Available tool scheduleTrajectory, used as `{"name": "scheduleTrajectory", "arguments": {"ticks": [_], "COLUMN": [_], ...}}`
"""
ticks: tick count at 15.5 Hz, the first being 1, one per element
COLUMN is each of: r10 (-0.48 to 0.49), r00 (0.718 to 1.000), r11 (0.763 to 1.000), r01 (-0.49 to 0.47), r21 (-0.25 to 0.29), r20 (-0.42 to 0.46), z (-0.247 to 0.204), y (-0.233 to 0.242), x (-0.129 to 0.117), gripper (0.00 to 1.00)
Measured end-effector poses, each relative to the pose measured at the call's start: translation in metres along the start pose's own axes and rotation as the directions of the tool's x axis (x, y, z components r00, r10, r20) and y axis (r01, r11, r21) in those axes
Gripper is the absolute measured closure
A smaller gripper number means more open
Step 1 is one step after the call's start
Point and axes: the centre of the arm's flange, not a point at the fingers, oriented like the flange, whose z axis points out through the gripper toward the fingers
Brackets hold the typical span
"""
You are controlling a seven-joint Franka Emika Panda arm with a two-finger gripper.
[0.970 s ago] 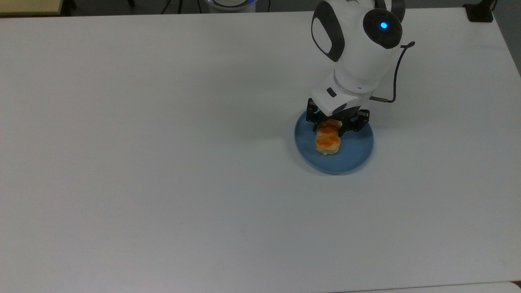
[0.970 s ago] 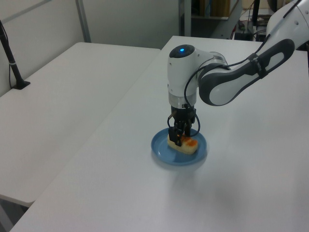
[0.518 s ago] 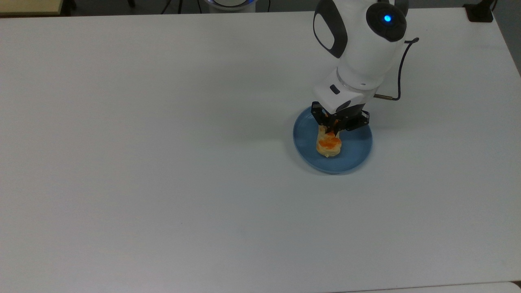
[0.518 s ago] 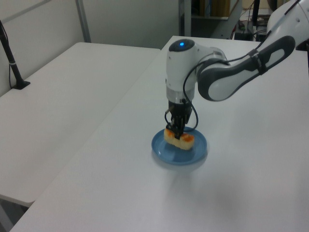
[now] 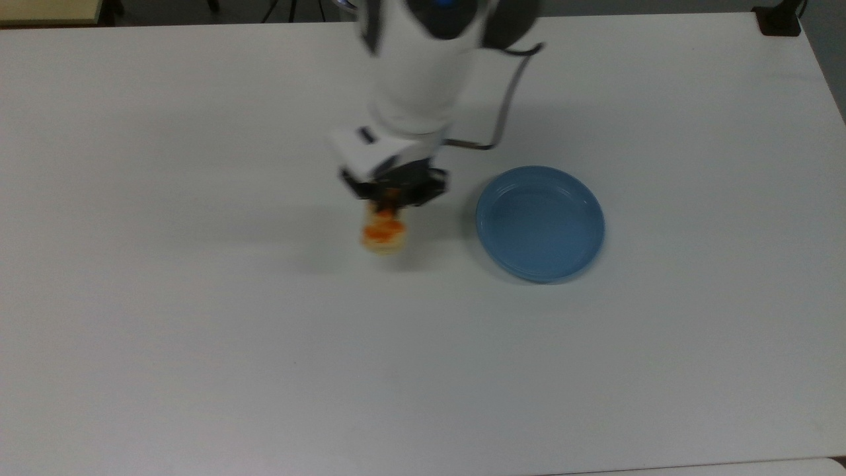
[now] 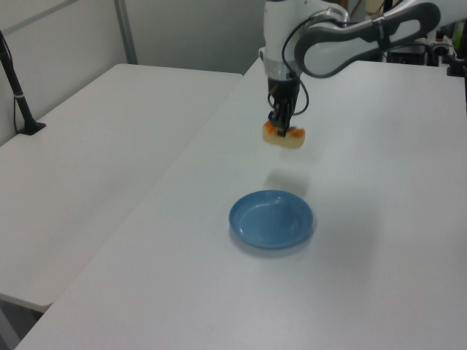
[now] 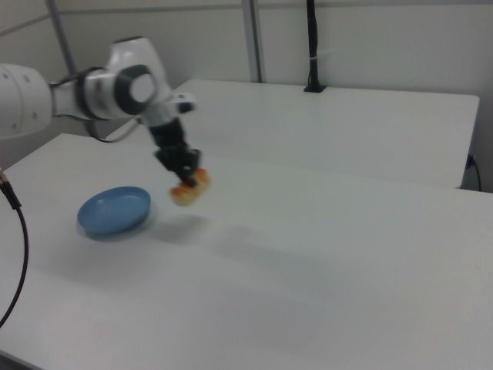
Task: Put the bread on the table
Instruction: 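Lift the bread roll off the plate and carry it away from the plate, then lower the bread roll onto the table and open the gripper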
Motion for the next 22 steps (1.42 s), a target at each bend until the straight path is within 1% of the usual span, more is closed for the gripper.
{"name": "scheduleTrajectory", "arguments": {"ticks": [1, 3, 5, 6, 8, 10, 12, 13, 14, 15, 16, 17, 18, 20, 21, 22], "r10": [-0.008, -0.021, -0.025, -0.019, -0.003, -0.002, -0.009, -0.012, -0.012, -0.011, -0.011, -0.010, -0.006, 0.032, 0.051, 0.059], "r00": [1.000, 0.998, 0.996, 0.996, 0.997, 0.997, 0.996, 0.995, 0.994, 0.994, 0.993, 0.994, 0.995, 0.997, 0.997, 0.996], "r11": [1.000, 0.999, 0.999, 0.999, 0.998, 0.998, 0.998, 0.998, 0.998, 0.998, 0.998, 0.998, 0.998, 0.998, 0.998, 0.998], "r01": [0.009, 0.023, 0.029, 0.023, 0.007, 0.006, 0.015, 0.018, 0.019, 0.018, 0.018, 0.018, 0.013, -0.028, -0.048, -0.057], "r21": [-0.018, -0.037, -0.044, -0.048, -0.056, -0.064, -0.066, -0.066, -0.066, -0.066, -0.067, -0.067, -0.067, -0.062, -0.049, -0.031], "r20": [0.015, 0.052, 0.085, 0.085, 0.077, 0.075, 0.088, 0.097, 0.107, 0.113, 0.114, 0.112, 0.102, 0.065, 0.062, 0.063], "z": [0.010, 0.032, 0.055, 0.066, 0.086, 0.106, 0.122, 0.129, 0.136, 0.139, 0.140, 0.139, 0.133, 0.100, 0.074, 0.045], "y": [0.035, 0.097, 0.145, 0.165, 0.195, 0.216, 0.228, 0.230, 0.231, 0.232, 0.232, 0.232, 0.232, 0.232, 0.227, 0.215], "x": [0.003, 0.005, 0.004, 0.005, 0.005, 0.004, 0.002, 0.001, 0.000, -0.001, -0.001, -0.001, 0.001, 0.003, 0.001, -0.002], "gripper": [0.75, 0.74, 0.72, 0.71, 0.71, 0.70, 0.69, 0.65, 0.65, 0.59, 0.45, 0.38, 0.28, 0.07, 0.00, 0.00]}}
